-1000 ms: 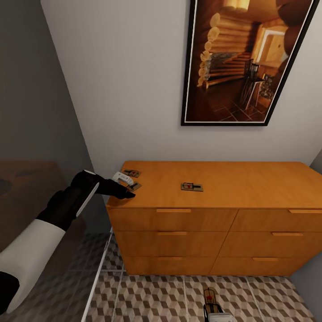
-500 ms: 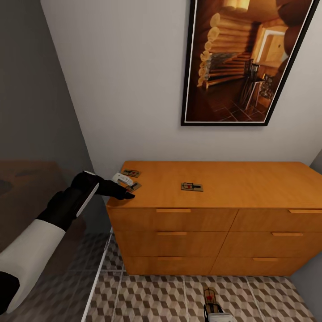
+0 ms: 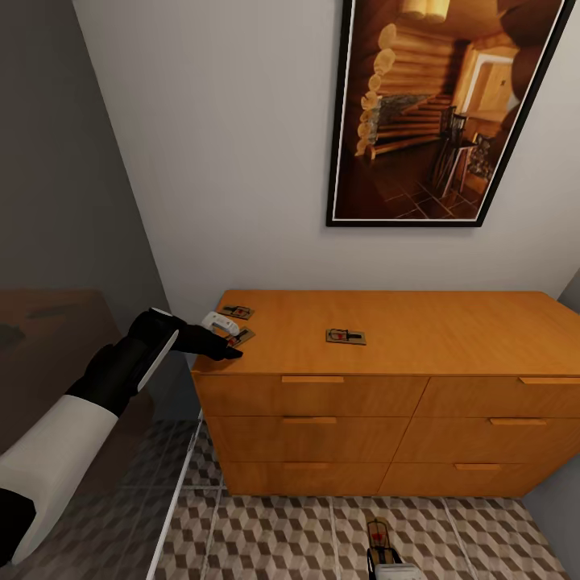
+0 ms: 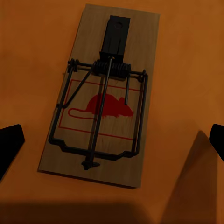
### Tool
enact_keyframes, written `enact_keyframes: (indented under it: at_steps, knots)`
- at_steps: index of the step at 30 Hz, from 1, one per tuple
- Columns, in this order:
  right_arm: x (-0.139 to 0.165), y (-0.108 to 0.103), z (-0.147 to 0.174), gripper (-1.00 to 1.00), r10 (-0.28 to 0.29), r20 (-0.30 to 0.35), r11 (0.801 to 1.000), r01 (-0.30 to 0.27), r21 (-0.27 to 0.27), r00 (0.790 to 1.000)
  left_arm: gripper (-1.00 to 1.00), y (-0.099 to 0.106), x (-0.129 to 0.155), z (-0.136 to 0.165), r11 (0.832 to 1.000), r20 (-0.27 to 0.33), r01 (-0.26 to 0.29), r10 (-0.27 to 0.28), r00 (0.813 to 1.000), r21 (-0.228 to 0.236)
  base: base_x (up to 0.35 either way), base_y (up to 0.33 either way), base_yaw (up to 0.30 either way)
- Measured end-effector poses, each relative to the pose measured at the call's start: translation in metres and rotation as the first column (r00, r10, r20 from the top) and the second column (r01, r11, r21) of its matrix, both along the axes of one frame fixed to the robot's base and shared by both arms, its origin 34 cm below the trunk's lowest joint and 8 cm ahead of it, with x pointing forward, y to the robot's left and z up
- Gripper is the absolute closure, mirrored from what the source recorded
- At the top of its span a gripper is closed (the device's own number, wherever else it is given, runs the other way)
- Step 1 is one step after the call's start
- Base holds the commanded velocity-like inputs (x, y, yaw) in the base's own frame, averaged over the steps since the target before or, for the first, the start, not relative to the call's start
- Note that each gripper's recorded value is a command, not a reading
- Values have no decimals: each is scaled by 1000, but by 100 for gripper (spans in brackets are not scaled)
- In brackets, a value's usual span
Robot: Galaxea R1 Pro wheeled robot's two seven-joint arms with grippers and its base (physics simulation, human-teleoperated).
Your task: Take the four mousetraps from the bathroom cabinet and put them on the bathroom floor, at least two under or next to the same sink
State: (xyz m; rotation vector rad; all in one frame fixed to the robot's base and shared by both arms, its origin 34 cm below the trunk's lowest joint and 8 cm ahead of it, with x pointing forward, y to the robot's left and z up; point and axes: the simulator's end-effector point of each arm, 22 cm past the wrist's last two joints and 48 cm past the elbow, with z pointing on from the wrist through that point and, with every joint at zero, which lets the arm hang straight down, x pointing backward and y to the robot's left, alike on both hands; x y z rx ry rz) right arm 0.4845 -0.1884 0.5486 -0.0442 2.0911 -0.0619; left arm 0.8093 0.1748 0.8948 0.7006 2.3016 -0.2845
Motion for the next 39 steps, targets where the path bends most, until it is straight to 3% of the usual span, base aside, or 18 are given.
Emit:
enact_keyframes:
  at_steps: [39]
  knots:
    - [0, 1, 0, 100, 0, 0, 1000, 0, 1, 1000, -100, 0, 0, 0, 1000, 0, 0, 0, 1000, 1, 0, 0, 0]
